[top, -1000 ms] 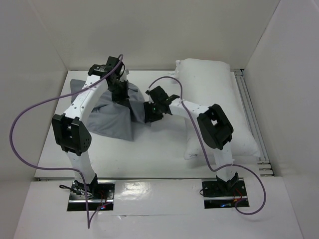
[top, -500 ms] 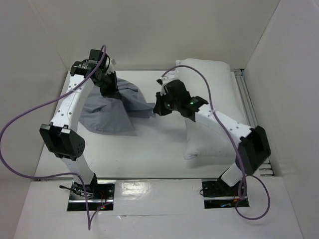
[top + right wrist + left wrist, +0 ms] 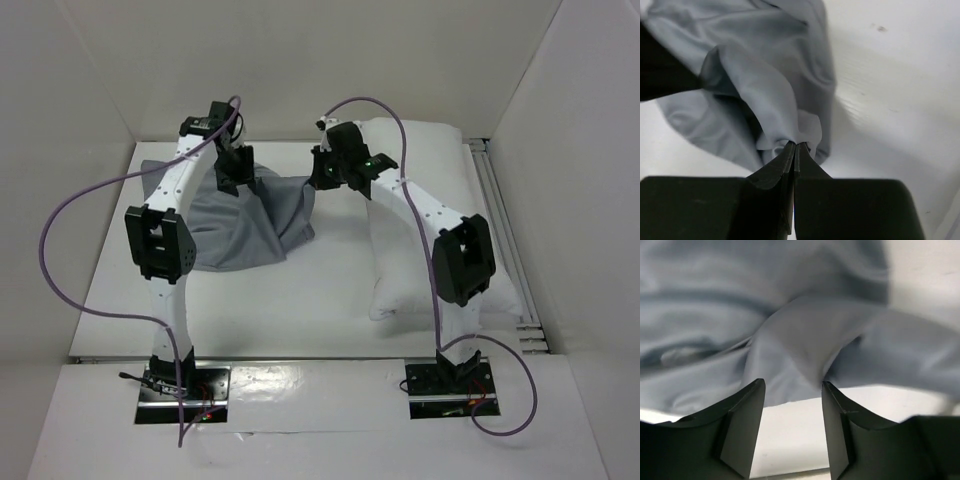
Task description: Put the pillow into the pillowcase
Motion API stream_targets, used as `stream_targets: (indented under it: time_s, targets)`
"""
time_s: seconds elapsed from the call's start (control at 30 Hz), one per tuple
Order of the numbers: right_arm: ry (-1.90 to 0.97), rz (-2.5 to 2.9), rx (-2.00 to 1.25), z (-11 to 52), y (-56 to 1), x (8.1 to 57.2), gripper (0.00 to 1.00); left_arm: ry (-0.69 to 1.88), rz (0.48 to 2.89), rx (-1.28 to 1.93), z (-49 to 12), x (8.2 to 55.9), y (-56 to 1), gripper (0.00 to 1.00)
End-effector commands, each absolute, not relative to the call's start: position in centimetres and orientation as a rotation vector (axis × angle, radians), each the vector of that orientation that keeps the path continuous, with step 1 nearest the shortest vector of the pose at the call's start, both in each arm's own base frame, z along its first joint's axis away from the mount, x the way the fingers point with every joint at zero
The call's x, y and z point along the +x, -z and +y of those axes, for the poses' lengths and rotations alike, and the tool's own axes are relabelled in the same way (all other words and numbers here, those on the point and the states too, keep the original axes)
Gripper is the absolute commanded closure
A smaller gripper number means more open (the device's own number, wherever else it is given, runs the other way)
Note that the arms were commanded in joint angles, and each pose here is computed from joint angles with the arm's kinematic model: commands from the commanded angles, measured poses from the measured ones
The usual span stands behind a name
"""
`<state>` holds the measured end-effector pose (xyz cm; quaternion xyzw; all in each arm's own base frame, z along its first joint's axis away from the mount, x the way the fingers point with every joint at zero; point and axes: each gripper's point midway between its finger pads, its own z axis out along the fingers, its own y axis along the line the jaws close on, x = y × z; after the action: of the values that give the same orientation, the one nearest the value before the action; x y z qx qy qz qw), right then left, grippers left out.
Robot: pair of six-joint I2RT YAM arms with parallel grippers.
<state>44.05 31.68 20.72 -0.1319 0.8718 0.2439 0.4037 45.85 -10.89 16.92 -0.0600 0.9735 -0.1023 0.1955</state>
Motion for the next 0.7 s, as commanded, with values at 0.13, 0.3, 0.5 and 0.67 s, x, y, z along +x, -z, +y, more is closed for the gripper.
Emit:
stream_targets:
  time_s: [0.13,0.3,0.5,0.67]
  targets:
    - [-0.600,2.195,-0.342,30.4,-22.2,44.8,1.00,0.177,2.745,-0.199,-8.9,39.8,-18.2,0.39]
    - [-0.604,2.205,-0.339,29.6,-22.2,44.0,1.00,0.249,2.818,-0.043,-13.8,34.4,-15.5,0.43]
    - [-0.610,2.218,-0.345,29.5,-21.5,43.6,1.00,0.231,2.861,0.005,-18.6,32.6,-10.8,0.33]
    - [-0.604,2.222,-0.335,28.7,-21.6,43.1,1.00,0.152,2.769,-0.041,-19.9,34.1,-8.7,0.23]
